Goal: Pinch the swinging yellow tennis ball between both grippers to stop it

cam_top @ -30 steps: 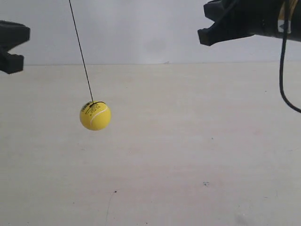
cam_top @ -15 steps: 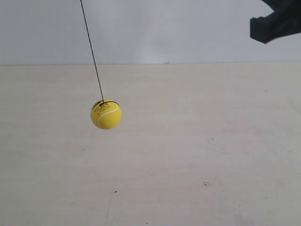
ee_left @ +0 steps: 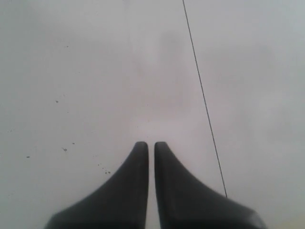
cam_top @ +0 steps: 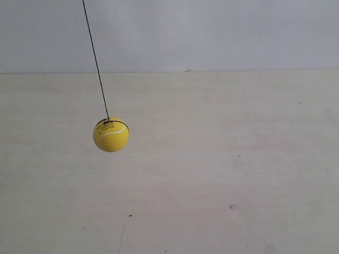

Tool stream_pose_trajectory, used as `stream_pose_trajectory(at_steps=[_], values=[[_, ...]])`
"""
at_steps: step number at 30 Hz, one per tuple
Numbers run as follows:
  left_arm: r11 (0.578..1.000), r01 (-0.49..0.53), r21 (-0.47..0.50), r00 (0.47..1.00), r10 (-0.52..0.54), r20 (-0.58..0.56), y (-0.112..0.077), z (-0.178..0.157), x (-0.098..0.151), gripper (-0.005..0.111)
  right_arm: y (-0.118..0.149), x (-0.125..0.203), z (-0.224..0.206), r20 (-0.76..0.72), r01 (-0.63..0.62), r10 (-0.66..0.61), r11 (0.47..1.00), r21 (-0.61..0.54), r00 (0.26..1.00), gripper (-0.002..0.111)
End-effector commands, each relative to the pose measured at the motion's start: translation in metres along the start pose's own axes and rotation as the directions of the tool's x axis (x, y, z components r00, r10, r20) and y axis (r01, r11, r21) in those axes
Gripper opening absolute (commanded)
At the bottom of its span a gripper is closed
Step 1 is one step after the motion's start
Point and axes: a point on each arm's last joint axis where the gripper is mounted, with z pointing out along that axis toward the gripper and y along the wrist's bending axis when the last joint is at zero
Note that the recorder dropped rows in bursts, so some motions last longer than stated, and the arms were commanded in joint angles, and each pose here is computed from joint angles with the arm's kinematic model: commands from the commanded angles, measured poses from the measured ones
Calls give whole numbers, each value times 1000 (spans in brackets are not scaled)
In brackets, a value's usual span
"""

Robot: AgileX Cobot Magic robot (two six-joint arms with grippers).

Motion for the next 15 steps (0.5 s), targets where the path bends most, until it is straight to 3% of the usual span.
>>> stream_pose_trajectory(at_steps=[1,15], values=[[1000,22,15,1000,-22,3,-2,-1,1,5,-1,1,-1,-7,-27,27,1000,9,1000,0],[1000,17,14,1000,-17,3,-2,-1,1,5,1,-1,-1,18,-29,29,999,-13,999,0]])
